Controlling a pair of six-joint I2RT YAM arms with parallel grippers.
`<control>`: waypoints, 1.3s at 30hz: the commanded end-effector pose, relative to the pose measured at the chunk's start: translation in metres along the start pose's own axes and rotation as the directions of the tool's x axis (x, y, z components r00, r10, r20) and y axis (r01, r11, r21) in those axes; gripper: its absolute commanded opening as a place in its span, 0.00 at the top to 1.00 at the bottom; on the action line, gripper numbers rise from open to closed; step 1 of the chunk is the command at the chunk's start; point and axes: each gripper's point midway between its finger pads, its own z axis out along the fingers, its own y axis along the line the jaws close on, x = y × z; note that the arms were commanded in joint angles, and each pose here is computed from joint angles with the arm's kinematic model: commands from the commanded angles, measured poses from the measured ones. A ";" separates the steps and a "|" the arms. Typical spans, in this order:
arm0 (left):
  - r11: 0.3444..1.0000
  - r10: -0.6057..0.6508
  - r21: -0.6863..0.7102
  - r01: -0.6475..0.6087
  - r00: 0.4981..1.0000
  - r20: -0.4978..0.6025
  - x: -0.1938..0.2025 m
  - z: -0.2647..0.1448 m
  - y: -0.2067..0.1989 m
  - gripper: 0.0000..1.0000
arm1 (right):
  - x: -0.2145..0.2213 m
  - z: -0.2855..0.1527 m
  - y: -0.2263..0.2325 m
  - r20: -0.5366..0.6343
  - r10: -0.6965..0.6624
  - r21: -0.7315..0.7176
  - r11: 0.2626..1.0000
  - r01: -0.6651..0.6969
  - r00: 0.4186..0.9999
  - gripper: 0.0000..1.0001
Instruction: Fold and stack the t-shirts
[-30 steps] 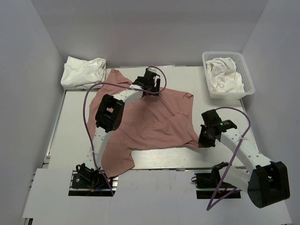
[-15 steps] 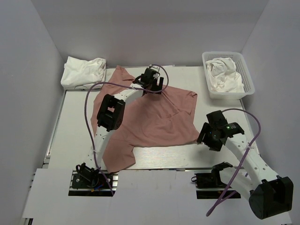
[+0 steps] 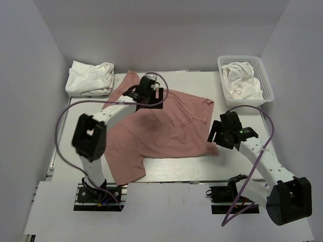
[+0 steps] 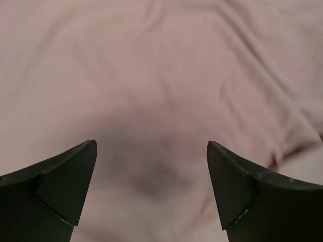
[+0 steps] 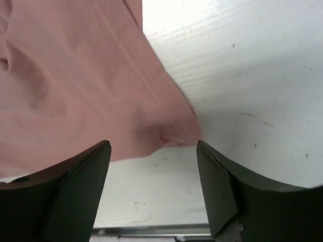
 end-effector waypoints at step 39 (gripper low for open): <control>0.883 -0.235 -0.428 0.192 0.971 -0.050 0.055 0.015 0.147 0.00 | -0.274 0.241 0.070 0.159 0.065 -0.010 0.998 -0.065 0.985 0.10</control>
